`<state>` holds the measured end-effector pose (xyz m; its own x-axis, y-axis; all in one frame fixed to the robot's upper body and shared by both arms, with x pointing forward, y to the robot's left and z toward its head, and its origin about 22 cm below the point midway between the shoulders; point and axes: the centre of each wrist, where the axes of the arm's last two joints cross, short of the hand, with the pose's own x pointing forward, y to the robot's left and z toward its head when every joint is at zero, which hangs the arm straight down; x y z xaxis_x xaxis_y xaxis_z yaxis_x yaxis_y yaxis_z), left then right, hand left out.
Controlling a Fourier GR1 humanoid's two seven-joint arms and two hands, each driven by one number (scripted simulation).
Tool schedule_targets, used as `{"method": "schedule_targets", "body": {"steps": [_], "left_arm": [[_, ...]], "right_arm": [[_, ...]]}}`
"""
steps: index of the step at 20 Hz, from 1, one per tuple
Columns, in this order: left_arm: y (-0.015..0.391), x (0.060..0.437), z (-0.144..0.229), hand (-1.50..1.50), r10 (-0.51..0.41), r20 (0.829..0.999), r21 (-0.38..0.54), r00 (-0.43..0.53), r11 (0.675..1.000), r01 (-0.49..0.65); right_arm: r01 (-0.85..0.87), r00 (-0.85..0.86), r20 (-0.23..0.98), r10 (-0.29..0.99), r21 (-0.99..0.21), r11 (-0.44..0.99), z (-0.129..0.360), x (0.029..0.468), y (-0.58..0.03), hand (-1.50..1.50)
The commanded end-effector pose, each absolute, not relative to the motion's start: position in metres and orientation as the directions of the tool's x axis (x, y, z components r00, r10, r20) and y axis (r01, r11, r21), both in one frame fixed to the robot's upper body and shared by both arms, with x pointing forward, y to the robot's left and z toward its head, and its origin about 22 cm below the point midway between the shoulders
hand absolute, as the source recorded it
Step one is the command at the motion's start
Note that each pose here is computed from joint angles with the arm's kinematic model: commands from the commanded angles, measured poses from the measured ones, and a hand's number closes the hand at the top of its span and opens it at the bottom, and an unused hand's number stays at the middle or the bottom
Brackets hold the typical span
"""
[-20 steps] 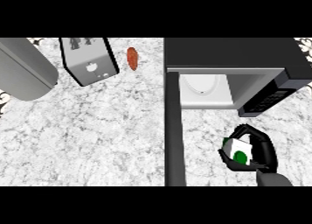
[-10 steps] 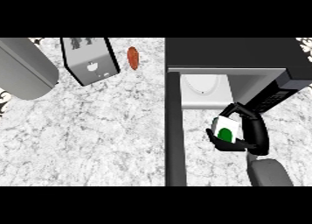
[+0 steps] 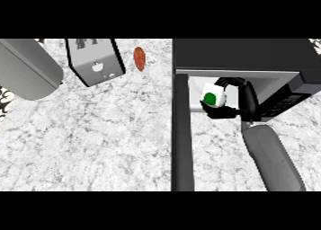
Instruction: Pick up the milk, place it into the microwave and close the microwave
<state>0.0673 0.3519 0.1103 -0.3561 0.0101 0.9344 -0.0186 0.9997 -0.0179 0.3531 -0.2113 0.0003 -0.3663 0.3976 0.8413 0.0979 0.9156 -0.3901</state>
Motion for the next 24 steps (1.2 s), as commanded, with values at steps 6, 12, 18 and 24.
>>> {"method": "schedule_targets", "body": {"steps": [6, 12, 18, 24], "left_arm": [[0.358, 0.076, 0.097, -1.5, 0.021, 0.937, -0.024, -0.35, 1.0, -0.003], [0.357, 0.077, 0.1, -1.5, 0.034, 0.93, -0.028, -0.366, 0.999, 0.021], [0.359, 0.087, 0.101, -1.5, 0.016, 0.926, -0.006, -0.376, 1.0, 0.028], [0.352, 0.094, 0.099, -1.5, 0.037, 0.936, -0.015, -0.351, 0.998, 0.066]], "right_arm": [[0.198, -0.292, 0.781, 0.552, -0.515, 0.834, 0.017, 0.413, -0.207, 1.5], [0.304, -0.252, 0.757, 0.602, -0.529, 0.792, 0.015, 0.423, -0.224, 1.5], [0.42, -0.258, 0.625, 0.736, -0.614, 0.668, 0.025, 0.428, -0.25, 1.5], [0.488, -0.204, 0.534, 0.82, -0.671, 0.558, 0.026, 0.429, -0.264, 1.5]]}}
